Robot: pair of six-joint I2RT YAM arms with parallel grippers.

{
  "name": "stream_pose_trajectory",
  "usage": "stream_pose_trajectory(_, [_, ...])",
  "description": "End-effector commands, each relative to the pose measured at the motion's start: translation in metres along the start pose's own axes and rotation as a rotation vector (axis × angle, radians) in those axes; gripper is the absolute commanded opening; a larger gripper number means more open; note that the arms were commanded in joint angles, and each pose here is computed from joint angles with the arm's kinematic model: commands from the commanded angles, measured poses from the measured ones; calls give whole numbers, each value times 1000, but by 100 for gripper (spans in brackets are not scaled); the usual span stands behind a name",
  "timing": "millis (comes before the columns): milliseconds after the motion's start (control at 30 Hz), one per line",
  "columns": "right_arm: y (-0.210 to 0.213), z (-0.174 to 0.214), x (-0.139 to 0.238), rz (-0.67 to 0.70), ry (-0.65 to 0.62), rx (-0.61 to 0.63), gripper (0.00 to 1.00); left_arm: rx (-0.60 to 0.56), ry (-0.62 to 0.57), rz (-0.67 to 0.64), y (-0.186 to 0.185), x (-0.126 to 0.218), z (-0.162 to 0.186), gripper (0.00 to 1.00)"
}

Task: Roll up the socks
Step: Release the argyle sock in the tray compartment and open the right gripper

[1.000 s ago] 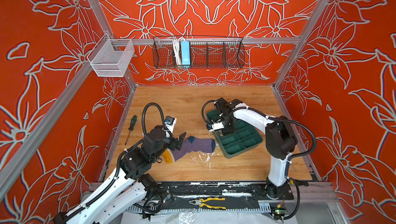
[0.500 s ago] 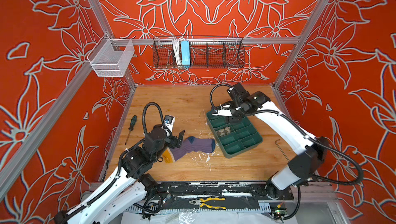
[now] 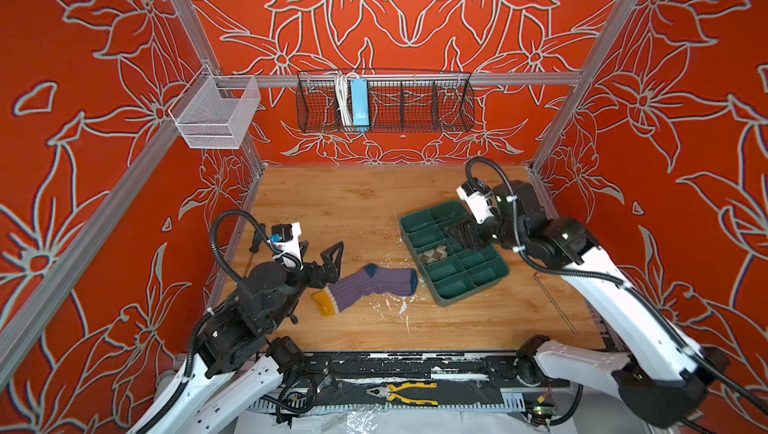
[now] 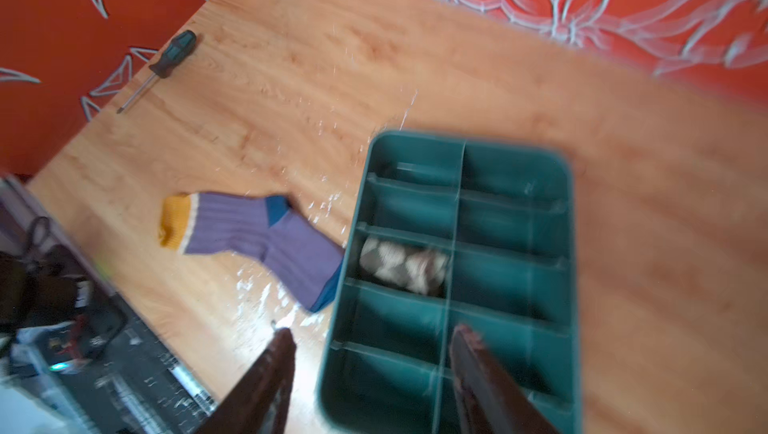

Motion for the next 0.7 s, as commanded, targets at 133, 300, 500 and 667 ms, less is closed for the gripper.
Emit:
stream_pose_trajectory(133, [-11, 52, -3, 163, 266, -150, 93, 299, 86, -182, 28, -12, 32, 98])
stream_pose_trajectory(300, [-23, 68, -39, 251, 475, -111, 98, 330, 262, -314, 30, -32, 53, 97])
stream_pose_trajectory(500, [-28, 70, -89, 223, 523, -53, 85, 301, 427, -388, 24, -59, 70, 97])
stream_pose_trajectory(667, [-34, 76, -118, 217, 525, -77, 54, 291, 534, -413, 20, -76, 78, 97])
Point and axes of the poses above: each gripper's point midway between its finger pads, its own x axis back along the fingers, its own y axis along the line the jaws close on, z = x × y, the point moved 9 cm from there along x, back along the fingers, and after that the axes turned 12 degrees about x, right-handed, at the moved point
